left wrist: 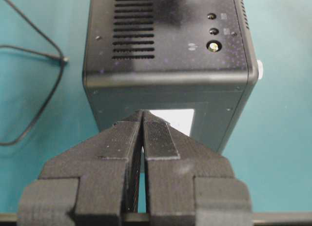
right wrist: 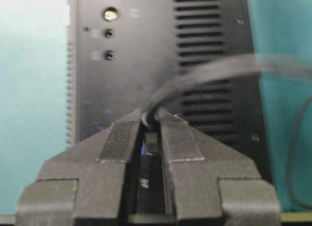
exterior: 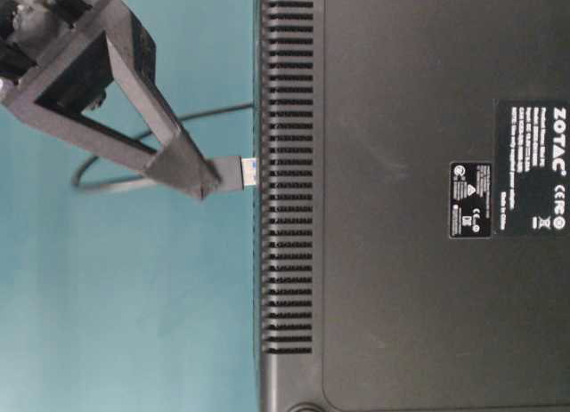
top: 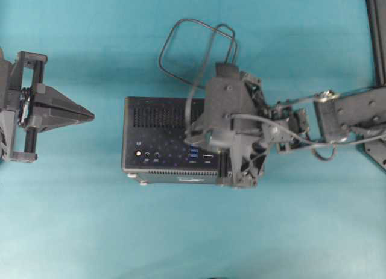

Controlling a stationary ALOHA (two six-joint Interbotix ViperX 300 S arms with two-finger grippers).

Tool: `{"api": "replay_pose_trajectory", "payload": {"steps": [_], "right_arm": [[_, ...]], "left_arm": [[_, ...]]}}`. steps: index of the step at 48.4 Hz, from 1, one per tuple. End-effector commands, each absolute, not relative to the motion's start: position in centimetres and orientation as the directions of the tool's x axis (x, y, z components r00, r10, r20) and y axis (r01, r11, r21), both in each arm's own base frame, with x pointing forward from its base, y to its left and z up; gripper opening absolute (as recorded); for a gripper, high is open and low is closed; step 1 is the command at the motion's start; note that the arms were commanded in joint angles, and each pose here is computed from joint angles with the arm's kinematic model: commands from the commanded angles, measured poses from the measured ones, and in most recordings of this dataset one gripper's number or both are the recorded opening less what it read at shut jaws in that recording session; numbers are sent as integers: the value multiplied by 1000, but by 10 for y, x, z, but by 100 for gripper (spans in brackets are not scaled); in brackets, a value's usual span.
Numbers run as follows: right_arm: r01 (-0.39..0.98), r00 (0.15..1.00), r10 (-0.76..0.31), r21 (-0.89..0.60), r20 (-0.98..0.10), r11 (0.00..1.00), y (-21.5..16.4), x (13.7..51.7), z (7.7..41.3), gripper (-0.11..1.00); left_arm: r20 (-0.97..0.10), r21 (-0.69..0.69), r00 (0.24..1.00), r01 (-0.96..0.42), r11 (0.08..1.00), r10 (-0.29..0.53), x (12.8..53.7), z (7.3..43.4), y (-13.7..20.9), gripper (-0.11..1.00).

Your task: Insert the USB into the PC box with both arms.

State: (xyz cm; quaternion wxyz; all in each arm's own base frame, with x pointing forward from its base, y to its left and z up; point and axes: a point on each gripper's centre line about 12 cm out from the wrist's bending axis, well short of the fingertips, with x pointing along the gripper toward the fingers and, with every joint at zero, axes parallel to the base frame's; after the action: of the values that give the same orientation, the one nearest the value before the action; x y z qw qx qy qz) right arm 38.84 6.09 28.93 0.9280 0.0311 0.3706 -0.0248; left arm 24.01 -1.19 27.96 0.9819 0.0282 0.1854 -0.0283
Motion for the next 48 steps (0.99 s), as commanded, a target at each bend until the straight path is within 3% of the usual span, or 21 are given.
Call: {"api": "replay_pose_trajectory", "payload": {"steps": [1, 15, 34, 48], "right_arm": [[54, 735, 5, 65, -678, 996, 72, 388, 296, 12], [106, 723, -63, 19, -688, 994, 48, 380, 303, 11], [56, 723, 18, 84, -691, 995, 76, 386, 290, 11], [77, 728, -14, 61, -686, 995, 65, 385, 294, 11]], "left_arm": [[-337, 47, 940, 65, 997, -45, 243, 291, -12, 1], [-337, 48, 940, 65, 997, -45, 243, 291, -12, 1], [-337, 50, 940, 66, 997, -45, 243, 291, -12, 0], [-335, 48, 941, 65, 997, -45, 243, 291, -12, 1]]}}
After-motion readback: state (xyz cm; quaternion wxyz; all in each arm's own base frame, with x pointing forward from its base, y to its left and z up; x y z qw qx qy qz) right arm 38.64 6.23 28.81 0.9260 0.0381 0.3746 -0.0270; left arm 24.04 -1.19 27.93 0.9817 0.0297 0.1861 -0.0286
